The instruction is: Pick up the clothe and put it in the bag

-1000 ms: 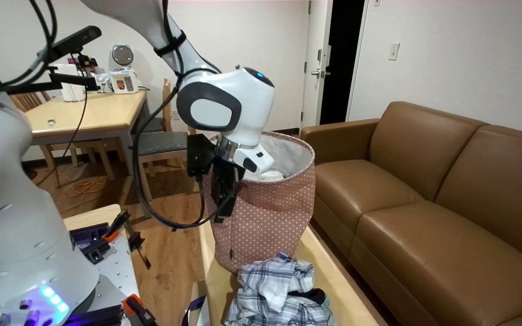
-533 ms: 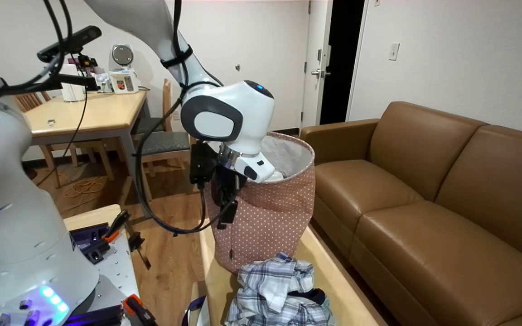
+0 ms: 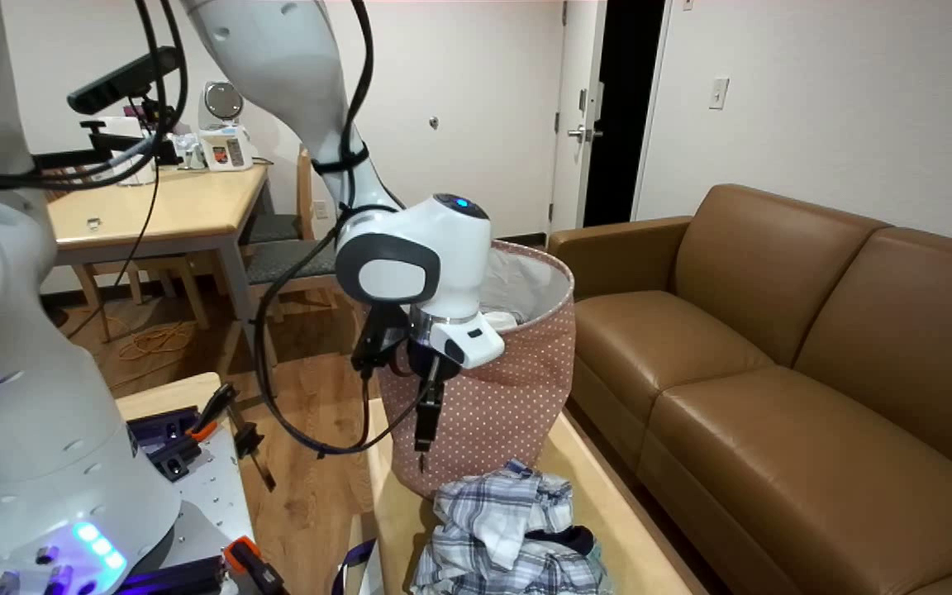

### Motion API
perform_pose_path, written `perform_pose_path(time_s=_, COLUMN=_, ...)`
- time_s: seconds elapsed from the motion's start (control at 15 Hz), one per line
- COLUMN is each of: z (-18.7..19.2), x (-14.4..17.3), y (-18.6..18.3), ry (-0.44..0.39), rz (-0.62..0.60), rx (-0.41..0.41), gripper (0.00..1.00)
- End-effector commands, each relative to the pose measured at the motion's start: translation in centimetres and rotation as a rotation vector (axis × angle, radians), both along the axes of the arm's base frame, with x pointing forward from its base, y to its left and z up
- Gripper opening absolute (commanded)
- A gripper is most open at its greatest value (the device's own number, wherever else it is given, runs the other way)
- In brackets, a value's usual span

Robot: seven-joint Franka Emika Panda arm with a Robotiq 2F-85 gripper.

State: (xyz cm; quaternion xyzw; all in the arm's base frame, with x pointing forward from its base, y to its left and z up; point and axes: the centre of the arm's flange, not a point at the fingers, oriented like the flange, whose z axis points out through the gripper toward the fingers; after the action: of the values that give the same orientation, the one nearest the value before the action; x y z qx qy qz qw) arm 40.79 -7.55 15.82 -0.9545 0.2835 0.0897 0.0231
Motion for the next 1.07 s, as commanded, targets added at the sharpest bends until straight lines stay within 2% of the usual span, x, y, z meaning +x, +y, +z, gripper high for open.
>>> perform_pose_path(time_s=0.0, z=-7.0, x=1.3, y=-0.1, ry=0.046, rz=-0.106, rx=-0.092, gripper=1.0)
perform_pose_path(time_s=0.27, z=-11.2, x=1.8, y=-1.0, ry=0.024, rz=-0.204, rx=-0.181, gripper=1.0)
perform_pose_path(time_s=0.47, z=-14.1, x=2.5, y=-2.0, ry=0.047, rz=-0.244, rx=-0.226, gripper=1.0)
perform_pose_path(time_s=0.53, z=-14.6, x=2.7, y=-2.1, ry=0.064, rz=-0.241, rx=-0.221, gripper=1.0)
perform_pose_path(time_s=0.6, z=-13.5, x=2.6, y=-1.9, ry=0.074, rz=-0.21, rx=-0.189, gripper=1.0)
perform_pose_path(time_s=0.8, z=-13.9, x=2.3, y=-1.9, ry=0.064, rz=-0.205, rx=-0.206, gripper=1.0)
perform_pose_path(time_s=0.93, z=-12.4, x=1.2, y=-1.8, ry=-0.035, rz=-0.183, rx=-0.262, gripper=1.0)
perform_pose_path(time_s=1.0, z=-12.1, x=0.9, y=-2.6, ry=-0.095, rz=-0.219, rx=-0.31, gripper=1.0)
